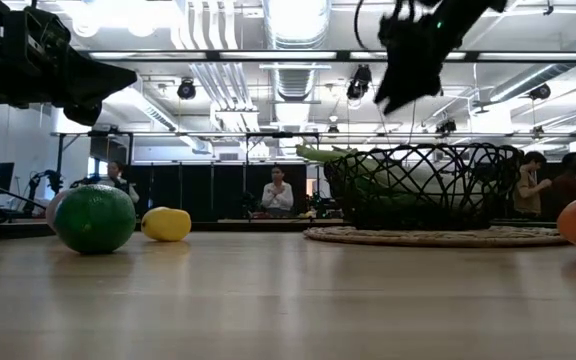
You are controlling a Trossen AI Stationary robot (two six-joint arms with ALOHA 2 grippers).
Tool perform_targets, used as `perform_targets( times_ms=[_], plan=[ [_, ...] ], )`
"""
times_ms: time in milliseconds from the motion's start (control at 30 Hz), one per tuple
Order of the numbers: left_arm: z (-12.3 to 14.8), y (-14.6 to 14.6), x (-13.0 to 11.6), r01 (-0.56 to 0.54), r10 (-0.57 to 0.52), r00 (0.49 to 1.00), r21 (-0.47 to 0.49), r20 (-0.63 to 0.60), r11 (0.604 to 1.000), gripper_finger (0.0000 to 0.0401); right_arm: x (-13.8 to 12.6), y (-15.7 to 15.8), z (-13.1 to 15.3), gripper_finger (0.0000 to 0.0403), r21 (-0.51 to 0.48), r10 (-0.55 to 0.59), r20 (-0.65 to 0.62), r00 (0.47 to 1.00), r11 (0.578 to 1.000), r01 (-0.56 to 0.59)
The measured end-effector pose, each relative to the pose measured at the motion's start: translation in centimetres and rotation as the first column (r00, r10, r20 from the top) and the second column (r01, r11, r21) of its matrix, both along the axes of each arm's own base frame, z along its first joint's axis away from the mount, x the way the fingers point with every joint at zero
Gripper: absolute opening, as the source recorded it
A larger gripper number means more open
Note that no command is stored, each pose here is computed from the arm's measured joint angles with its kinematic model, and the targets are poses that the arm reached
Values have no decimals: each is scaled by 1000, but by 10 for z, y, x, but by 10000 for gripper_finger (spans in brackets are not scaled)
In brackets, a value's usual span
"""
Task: Build produce basket
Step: Put the yellow lemon into the wire basket
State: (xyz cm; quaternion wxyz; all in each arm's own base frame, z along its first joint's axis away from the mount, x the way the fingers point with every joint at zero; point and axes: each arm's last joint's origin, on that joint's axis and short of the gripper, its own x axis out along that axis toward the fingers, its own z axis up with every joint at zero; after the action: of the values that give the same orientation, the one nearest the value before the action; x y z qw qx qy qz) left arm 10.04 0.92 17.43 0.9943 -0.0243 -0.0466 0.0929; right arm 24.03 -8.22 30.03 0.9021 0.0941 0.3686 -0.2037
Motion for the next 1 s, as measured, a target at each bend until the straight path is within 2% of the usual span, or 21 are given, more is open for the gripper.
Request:
perform_targets(
  times_ms=[100, 167, 333, 433, 500, 600, 767, 1000],
  plan=[
    [0, 0, 0, 0, 0, 1000, 0, -1, 1000, 0, 6, 28, -1, 265, -54, 122, 140, 983, 992, -115],
    [0, 0, 0, 0, 0, 1000, 0, -3, 1000, 0, 13, 48, -7, 265, -100, 216, 230, 949, 975, -198],
    [0, 0, 0, 0, 0, 1000, 0, -4, 1000, 0, 38, 86, -31, 264, -225, 386, 439, 811, 921, -317],
    [0, 0, 0, 0, 0, 1000, 0, -4, 1000, 0, 58, 100, -48, 262, -268, 440, 486, 755, 898, -350],
    [0, 0, 0, 0, 0, 1000, 0, -5, 1000, 0, 72, 105, -62, 260, -266, 453, 478, 752, 891, -368],
    [0, 0, 0, 0, 0, 1000, 0, -5, 1000, 0, 99, 105, -77, 262, -261, 460, 424, 780, 887, -381],
    [-1, 0, 1, 0, 0, 1000, 0, -9, 1000, 0, 153, 106, -95, 290, -288, 504, 293, 812, 857, -427],
    [-1, 0, 1, 0, 0, 1000, 0, -8, 1000, 0, 224, 97, -117, 344, -325, 631, 62, 773, 745, -582]
  ],
)
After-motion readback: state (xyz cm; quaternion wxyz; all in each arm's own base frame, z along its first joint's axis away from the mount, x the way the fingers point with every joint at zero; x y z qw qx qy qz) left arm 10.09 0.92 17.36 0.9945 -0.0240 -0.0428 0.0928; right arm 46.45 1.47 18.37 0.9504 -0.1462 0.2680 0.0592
